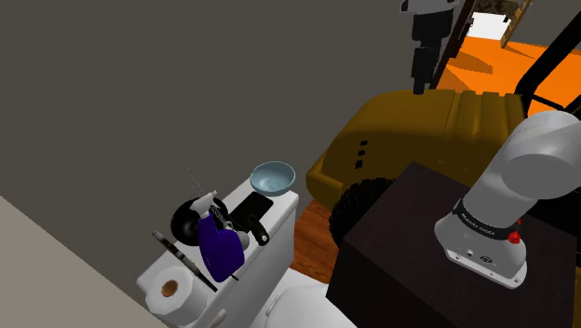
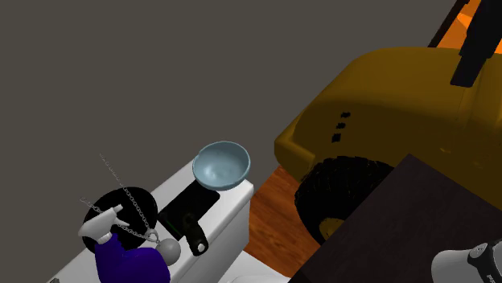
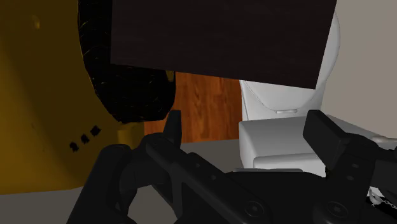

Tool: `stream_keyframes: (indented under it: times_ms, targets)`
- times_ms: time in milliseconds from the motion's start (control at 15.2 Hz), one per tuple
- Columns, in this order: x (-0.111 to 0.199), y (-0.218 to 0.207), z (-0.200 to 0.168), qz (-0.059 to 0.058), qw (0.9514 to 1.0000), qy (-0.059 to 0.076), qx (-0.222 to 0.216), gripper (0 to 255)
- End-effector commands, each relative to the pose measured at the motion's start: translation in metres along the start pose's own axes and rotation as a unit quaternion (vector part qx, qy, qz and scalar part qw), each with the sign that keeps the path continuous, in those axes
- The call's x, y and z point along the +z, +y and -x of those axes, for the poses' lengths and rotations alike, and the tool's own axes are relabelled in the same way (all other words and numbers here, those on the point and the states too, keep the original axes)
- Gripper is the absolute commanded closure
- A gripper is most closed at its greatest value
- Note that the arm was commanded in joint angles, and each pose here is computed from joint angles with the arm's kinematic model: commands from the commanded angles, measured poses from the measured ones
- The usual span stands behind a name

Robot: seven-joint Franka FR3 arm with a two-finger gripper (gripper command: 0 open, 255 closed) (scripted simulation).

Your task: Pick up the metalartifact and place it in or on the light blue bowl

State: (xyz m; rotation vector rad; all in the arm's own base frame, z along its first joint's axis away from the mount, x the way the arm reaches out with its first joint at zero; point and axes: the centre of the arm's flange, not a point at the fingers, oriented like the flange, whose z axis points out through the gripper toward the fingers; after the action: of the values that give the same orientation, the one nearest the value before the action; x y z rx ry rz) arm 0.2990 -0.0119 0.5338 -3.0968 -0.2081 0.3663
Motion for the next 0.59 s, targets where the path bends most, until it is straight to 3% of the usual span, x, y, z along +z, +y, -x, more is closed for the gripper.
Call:
stream_keyframes:
  times_ms: [0,528]
  targets:
    - [0.0,0.0,0.0,0.0,1.0,0.0,0.0,0]
    - [0.066,-0.049,-0.057,-0.023,0.9996,0.01,0.01,0]
